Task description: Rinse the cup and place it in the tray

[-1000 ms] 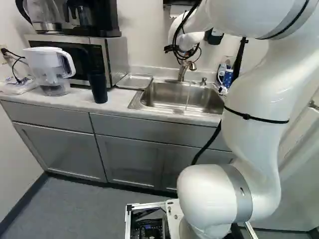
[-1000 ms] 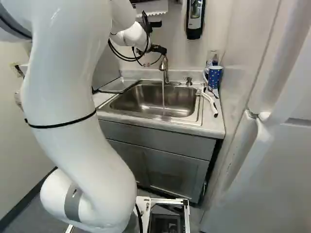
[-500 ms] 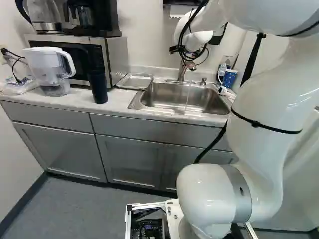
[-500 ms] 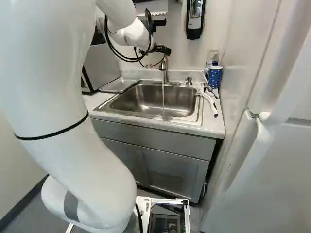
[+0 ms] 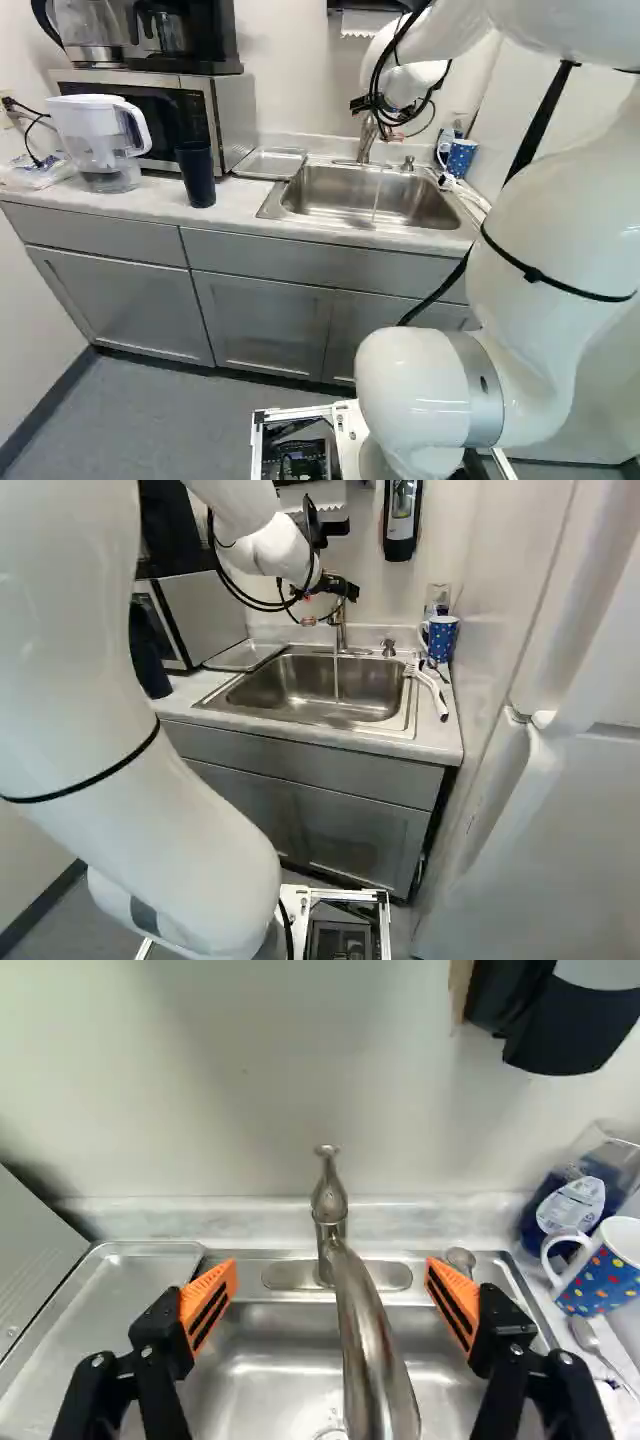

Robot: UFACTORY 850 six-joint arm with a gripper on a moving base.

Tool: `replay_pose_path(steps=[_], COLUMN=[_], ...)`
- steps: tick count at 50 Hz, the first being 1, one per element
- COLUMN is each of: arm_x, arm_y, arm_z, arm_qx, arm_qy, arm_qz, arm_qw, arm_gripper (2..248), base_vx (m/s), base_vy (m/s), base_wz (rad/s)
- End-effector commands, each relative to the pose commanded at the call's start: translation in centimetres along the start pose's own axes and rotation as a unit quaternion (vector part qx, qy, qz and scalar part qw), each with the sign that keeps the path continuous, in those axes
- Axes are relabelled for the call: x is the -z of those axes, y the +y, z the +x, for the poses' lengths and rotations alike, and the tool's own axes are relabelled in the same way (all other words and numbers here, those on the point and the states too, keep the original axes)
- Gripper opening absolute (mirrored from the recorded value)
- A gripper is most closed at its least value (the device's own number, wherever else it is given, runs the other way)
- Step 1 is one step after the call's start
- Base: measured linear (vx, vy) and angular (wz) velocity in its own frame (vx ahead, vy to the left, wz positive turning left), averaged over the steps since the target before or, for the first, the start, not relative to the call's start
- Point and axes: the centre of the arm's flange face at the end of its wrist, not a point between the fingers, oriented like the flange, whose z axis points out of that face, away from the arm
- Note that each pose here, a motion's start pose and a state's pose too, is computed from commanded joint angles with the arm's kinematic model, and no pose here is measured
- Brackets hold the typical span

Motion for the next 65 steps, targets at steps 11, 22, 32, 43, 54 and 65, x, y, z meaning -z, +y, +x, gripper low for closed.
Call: replay_pose_path(steps=[11, 22, 32, 43, 54, 65], arm_x=[1.8, 3.8, 5.6, 7.4, 8.2, 8.7], arm_y=[1.1, 2.0, 2.6, 2.9, 3.0, 3.1], arm_z=[-1.4, -3.1, -4.8, -6.6, -7.8, -8.6], arm_qx=[-0.004, -0.004, 0.003, 0.013, 0.021, 0.027], arm_qy=[-0.033, -0.076, -0.125, -0.18, -0.236, -0.291], arm_qz=[-0.009, -0.017, -0.023, -0.028, -0.031, -0.034], arm_qw=[0.9994, 0.9969, 0.9919, 0.9833, 0.9711, 0.9556], arm_gripper=[247, 247, 247, 247, 247, 247], base_vx=[0.0, 0.0, 0.0, 0.0, 0.0, 0.0], base_vy=[0.0, 0.0, 0.0, 0.0, 0.0, 0.0], base_wz=[0.0, 0.0, 0.0, 0.0, 0.0, 0.0])
